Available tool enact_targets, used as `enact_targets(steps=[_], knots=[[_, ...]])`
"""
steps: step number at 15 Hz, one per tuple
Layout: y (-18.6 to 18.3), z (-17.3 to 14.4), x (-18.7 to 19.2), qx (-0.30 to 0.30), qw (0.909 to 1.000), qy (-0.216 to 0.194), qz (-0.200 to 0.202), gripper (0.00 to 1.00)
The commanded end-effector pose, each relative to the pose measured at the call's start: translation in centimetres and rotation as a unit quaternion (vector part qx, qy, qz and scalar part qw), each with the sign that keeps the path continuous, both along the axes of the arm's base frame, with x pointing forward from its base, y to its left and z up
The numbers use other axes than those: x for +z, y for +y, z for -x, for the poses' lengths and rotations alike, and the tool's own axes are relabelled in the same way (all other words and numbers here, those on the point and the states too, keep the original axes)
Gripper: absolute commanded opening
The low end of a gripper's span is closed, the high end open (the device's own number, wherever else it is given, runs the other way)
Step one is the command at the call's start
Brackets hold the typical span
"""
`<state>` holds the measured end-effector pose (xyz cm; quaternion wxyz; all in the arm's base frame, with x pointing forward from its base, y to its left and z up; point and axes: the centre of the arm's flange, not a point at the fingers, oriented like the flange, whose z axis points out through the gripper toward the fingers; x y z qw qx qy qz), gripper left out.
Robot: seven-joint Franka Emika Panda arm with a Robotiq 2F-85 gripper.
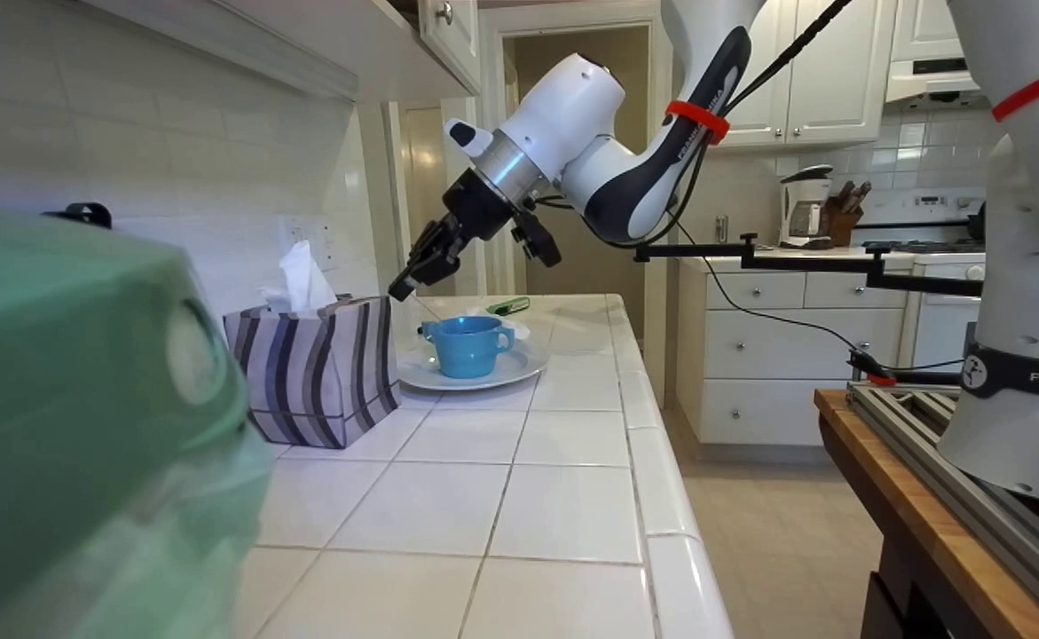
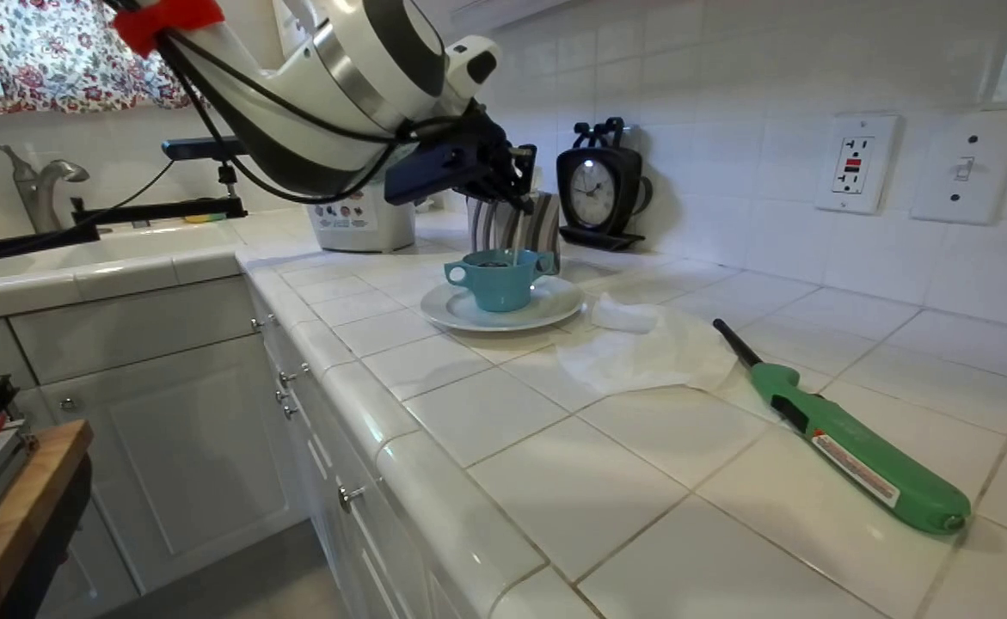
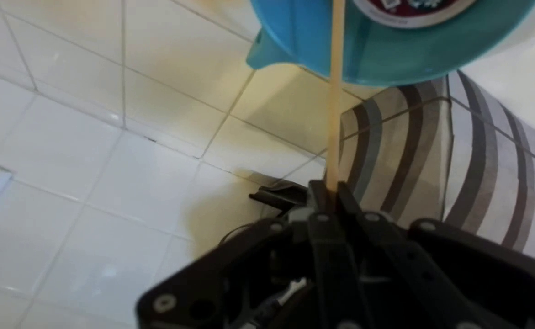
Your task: Place the blue cup on the plate and stir the contents
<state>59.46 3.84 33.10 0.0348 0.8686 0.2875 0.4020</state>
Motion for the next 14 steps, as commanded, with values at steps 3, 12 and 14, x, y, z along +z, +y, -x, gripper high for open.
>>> enact_targets(steps=[3, 12, 14], knots=[[-1.6, 1.4, 2.9, -0.019, 0.9987, -0.043, 0.019, 0.01], [-2.5, 2.6, 5.2, -0.063, 0.9897, -0.119, -0.047, 0.01], [-2.3, 2.8, 5.2, -0.075, 0.9866, -0.130, -0.065, 0.01]])
